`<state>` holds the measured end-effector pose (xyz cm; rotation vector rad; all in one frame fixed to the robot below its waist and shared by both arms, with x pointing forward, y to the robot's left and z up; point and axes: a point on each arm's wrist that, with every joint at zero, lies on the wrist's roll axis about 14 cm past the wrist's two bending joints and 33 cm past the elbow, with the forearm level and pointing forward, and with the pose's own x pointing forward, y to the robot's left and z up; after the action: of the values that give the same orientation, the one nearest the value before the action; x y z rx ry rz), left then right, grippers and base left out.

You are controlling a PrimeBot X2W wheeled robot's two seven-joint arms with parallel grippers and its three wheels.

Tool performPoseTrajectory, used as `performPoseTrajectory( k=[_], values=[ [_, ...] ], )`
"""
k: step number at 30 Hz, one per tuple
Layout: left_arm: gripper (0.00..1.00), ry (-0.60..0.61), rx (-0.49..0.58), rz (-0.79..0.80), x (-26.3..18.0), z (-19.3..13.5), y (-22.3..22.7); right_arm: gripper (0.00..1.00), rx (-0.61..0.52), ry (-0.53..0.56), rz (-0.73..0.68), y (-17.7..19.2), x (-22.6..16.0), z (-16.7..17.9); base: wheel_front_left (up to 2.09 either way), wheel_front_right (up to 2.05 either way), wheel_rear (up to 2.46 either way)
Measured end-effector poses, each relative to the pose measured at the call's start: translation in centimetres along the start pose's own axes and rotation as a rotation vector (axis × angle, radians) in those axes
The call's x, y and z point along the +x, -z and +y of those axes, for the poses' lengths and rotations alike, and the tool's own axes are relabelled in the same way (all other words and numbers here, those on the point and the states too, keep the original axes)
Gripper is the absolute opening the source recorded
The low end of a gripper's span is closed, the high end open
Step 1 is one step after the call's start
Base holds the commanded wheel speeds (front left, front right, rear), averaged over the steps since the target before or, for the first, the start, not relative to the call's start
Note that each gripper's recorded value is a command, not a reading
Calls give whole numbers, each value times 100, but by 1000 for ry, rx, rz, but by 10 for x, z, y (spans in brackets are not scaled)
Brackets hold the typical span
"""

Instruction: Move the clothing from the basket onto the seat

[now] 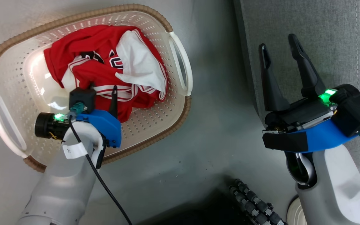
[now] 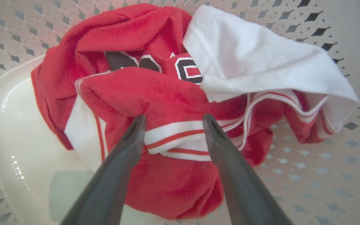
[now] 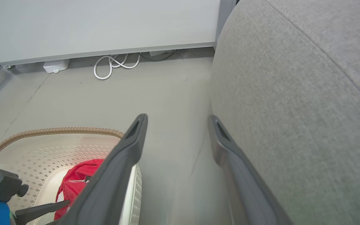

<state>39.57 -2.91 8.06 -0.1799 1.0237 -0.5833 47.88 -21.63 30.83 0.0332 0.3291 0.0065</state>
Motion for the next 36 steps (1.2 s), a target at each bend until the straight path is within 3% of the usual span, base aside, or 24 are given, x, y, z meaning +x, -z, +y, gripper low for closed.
performPoseTrajectory(
  k=[13, 20, 21, 22, 23, 36],
  values=[
    [100, -97, -139, 84, 9, 16, 22, 100, 23, 10, 15, 9, -3, -3, 0, 0, 0],
    [100, -71, -162, 105, 12, 7, 23, 100, 30, 7, 21, 11, -5, -1, 0, 0, 0],
    [50, -65, -161, 112, 12, 5, 24, 100, 34, 8, 21, 11, -5, -1, 0, 0, 0],
    [11, -61, -157, 116, 12, 4, 24, 100, 35, 8, 21, 11, -5, -1, 0, 0, 0],
    [0, -53, -154, 120, 11, 3, 25, 100, 35, 8, 20, 11, -5, -1, 0, 0, 0],
    [0, -39, -136, 113, 13, 2, 21, 100, 37, 10, 19, 11, -6, -1, 0, 0, 0]
  ],
)
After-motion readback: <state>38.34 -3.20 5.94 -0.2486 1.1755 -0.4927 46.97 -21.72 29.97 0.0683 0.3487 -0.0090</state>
